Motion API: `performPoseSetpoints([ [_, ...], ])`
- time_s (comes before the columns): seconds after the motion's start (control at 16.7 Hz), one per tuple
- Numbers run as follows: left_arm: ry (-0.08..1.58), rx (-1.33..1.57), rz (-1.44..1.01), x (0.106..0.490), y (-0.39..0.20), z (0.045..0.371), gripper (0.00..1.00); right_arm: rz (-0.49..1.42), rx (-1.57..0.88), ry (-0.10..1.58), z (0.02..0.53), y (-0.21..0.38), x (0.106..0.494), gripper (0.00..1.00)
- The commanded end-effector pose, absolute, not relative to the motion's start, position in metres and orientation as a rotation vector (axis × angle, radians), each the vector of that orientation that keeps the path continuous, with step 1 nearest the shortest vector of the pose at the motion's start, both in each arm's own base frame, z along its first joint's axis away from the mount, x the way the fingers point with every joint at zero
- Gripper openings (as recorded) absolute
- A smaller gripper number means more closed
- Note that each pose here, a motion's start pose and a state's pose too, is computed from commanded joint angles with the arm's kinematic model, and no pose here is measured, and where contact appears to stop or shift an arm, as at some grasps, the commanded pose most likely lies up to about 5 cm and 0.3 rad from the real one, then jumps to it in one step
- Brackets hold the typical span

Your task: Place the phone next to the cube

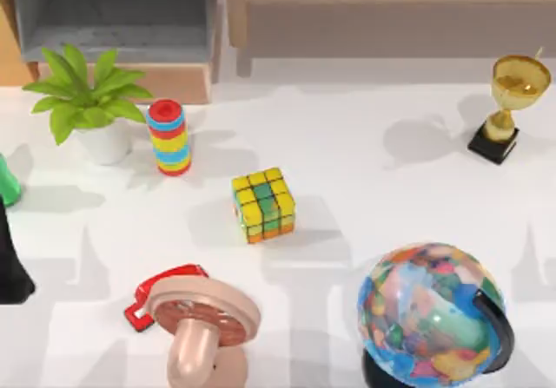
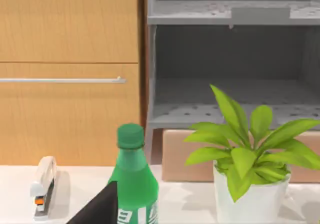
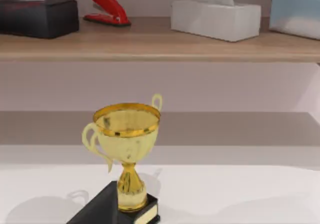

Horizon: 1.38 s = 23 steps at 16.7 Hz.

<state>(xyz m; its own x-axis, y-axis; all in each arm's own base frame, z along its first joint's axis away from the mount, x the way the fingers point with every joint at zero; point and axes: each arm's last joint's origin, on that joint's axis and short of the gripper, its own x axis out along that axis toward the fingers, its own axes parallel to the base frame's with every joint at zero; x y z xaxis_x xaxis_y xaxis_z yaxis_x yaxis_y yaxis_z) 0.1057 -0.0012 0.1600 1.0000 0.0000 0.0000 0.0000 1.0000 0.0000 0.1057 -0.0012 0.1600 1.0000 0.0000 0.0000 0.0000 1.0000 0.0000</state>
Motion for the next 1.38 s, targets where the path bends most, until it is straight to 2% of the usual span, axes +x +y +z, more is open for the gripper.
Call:
performPoseSetpoints([
  [0.36, 0.000, 0.000, 0.000, 0.106, -0.001, 0.160, 1.00, -0.023, -0.062, 0.068, 0.179, -0.004, 0.107, 1.00],
  [0.66, 0.000, 0.000, 0.000, 0.106, -0.001, 0.160, 1.00, -0.058, -0.235, 0.325, 0.230, -0.014, 0.131, 1.00],
  [0.84, 0.000, 0.000, 0.000, 0.106, -0.001, 0.160, 1.00, -0.046, -0.348, 0.550, 0.259, -0.028, 0.169, 1.00],
  [1.02, 0.000, 0.000, 0.000, 0.106, -0.001, 0.160, 1.00, 0.010, -0.440, 0.795, 0.272, -0.052, 0.223, 1.00],
  [1.2, 0.000, 0.000, 0.000, 0.106, -0.001, 0.160, 1.00, 0.109, -0.497, 1.031, 0.262, -0.085, 0.281, 1.00],
  [1.38, 0.000, 0.000, 0.000, 0.106, -0.001, 0.160, 1.00, 0.237, -0.516, 1.230, 0.232, -0.122, 0.331, 1.00],
])
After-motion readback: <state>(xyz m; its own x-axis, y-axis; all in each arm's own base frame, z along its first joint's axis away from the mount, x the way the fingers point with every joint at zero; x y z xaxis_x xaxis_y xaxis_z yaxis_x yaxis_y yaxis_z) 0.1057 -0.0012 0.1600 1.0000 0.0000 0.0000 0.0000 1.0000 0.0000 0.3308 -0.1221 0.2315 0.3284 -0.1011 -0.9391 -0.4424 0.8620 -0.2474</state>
